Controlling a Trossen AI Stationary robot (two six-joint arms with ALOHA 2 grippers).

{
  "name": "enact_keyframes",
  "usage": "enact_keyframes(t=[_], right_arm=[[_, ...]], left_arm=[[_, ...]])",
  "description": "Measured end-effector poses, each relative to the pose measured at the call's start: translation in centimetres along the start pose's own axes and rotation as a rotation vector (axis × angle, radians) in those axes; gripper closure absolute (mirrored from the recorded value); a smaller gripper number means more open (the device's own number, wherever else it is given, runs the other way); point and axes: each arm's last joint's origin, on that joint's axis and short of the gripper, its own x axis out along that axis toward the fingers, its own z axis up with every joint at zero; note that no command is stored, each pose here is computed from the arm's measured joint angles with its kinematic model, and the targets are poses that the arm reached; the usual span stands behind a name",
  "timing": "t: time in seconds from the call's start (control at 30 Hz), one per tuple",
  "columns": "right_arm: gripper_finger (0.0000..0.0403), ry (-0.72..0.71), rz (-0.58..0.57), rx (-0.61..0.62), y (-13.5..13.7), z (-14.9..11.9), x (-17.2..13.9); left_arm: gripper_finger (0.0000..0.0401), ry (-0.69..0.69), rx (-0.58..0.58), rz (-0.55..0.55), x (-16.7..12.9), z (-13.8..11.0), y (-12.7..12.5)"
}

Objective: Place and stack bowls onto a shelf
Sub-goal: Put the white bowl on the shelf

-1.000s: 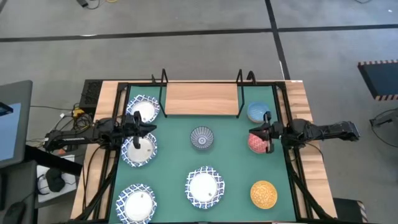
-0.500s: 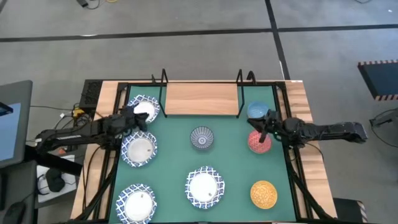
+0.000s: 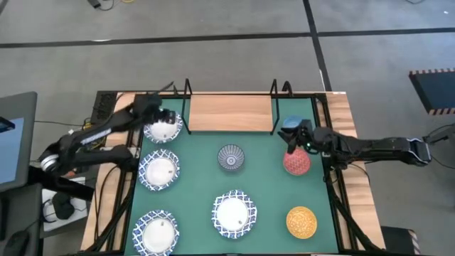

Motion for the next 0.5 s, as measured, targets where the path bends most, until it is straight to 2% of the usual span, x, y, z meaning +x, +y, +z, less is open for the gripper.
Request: enact_keyframes(t=[0.33,0.5], right_arm=[[0.0207,-0.007,0.004,-0.026,0.2,0.2,0.2],[0.0207,0.009,0.001,-0.037,0.2,0.1,0.2]], left_arm=[[0.0177,0.337,0.188,0.096,5.7,6.3,0.8],[0.0177,0.5,0.215,0.203,7.7,7.1,1.7]])
